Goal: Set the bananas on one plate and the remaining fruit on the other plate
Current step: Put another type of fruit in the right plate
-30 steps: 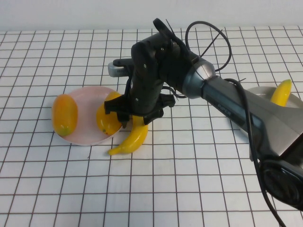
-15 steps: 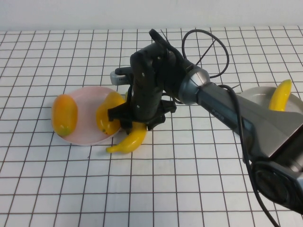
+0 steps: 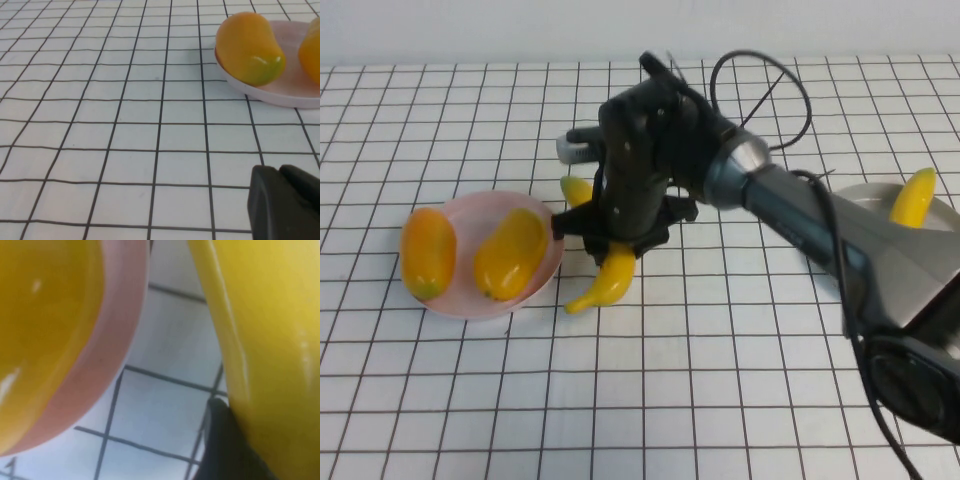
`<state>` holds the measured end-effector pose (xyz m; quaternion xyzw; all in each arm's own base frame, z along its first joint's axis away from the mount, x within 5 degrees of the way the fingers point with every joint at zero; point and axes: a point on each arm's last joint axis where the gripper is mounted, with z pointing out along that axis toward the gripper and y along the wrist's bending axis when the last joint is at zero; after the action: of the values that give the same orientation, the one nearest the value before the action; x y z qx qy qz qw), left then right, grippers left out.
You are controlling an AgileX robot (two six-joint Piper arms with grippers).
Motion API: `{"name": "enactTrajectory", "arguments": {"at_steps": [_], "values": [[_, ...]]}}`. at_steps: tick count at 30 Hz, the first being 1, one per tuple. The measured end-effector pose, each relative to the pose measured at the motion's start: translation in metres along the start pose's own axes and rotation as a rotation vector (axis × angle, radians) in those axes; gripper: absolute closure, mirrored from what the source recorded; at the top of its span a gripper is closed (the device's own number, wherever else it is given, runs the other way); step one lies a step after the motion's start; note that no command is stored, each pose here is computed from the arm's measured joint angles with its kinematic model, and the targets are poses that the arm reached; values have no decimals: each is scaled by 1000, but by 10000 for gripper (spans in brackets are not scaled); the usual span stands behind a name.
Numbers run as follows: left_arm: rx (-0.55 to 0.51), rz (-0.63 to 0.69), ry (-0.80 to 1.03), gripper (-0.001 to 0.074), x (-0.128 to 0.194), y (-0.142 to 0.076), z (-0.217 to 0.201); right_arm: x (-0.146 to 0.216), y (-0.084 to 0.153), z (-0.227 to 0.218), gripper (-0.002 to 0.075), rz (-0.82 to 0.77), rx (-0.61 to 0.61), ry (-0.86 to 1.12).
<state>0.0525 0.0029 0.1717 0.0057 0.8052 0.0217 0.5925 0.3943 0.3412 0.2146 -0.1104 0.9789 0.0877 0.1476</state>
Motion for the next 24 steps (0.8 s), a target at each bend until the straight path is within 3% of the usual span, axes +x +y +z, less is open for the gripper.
{"name": "enactTrajectory", "arguments": {"at_steps": [4, 10, 19, 24], "values": [[0, 0, 0, 738, 0, 0, 0, -16, -18, -53, 409, 20, -8, -108], [0, 0, 0, 738, 0, 0, 0, -28, -74, -107, 409, 78, 65, -191], [0, 0, 0, 738, 0, 0, 0, 8, -176, -80, 409, 197, 279, 29], [0, 0, 0, 738, 0, 0, 0, 16, -208, -72, 409, 246, 315, 83]]}}
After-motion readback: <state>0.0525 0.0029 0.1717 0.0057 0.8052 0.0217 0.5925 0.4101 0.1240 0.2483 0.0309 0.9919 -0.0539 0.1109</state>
